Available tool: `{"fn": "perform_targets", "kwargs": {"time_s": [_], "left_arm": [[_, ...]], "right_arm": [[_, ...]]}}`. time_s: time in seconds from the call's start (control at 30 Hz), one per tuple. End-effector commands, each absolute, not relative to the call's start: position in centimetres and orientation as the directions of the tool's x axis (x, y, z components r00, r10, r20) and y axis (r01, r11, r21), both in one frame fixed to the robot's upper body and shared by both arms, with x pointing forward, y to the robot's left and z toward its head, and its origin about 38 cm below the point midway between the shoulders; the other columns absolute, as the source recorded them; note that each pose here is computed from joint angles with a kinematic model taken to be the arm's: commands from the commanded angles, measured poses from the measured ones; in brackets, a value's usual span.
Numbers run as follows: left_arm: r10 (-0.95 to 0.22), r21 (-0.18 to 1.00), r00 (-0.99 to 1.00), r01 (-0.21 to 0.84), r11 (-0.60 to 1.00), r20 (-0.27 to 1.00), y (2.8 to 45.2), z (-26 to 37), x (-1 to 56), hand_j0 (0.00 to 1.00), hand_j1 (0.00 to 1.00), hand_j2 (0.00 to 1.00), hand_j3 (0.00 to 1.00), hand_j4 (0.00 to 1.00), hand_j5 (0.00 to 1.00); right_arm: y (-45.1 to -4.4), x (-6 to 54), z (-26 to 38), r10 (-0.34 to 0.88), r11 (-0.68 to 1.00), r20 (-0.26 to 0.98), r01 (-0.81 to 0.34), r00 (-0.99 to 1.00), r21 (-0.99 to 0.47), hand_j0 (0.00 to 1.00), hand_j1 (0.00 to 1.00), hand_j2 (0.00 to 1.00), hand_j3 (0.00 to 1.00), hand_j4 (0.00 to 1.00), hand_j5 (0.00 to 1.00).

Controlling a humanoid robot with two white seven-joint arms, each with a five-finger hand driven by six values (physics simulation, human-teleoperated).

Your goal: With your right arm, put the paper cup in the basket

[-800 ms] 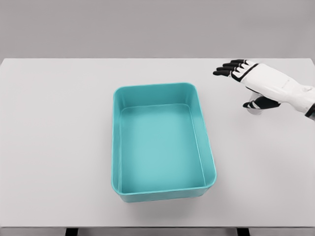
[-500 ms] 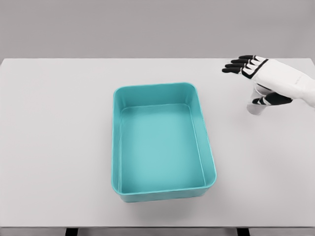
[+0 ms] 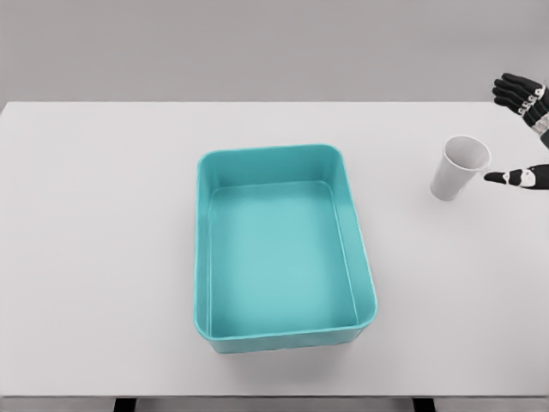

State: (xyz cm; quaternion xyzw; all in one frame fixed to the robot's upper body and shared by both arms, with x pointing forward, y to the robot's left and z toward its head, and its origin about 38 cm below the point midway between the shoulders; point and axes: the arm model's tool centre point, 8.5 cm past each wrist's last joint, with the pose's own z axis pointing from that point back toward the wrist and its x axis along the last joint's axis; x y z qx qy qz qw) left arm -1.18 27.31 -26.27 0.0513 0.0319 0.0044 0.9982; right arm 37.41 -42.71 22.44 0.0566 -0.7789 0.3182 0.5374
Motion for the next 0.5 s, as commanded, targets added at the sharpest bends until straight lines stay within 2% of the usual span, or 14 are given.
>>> {"fn": "perform_targets", "kwargs": {"time_s": [0.0, 0.13, 0.23, 0.47], "left_arm": [[0.012, 0.103, 0.998, -0.005, 0.995, -0.064, 27.3, -26.3, -1.2, 1.0, 1.0, 1.0, 1.0, 1.0, 1.0], [0.012, 0.103, 0.998, -0.005, 0.995, -0.064, 27.3, -26.3, -1.2, 1.0, 1.0, 1.0, 1.0, 1.0, 1.0], [0.012, 0.103, 0.998, -0.005, 0.995, -0.064, 27.3, -26.3, -1.2, 1.0, 1.0, 1.0, 1.0, 1.0, 1.0], [0.012, 0.103, 0.998, -0.005, 0.995, -0.064, 27.3, -26.3, -1.2, 1.0, 1.0, 1.0, 1.0, 1.0, 1.0]], "right_arm": [[-43.9, 37.5, 21.8, 0.259, 0.81, 0.886, -0.413, -0.385, -0.416, 1.0, 1.0, 1.0, 1.0, 1.0, 1.0], [-44.1, 37.4, 19.8, 0.365, 0.759, 0.862, -0.424, -0.352, -0.494, 1.0, 1.0, 1.0, 1.0, 1.0, 1.0], [-44.2, 37.3, 18.2, 0.4, 0.743, 0.858, -0.434, -0.322, -0.509, 1.0, 1.0, 1.0, 1.0, 1.0, 1.0], [-44.4, 38.2, 17.9, 0.414, 0.747, 0.852, -0.415, -0.319, -0.519, 1.0, 1.0, 1.0, 1.0, 1.0, 1.0]]}}
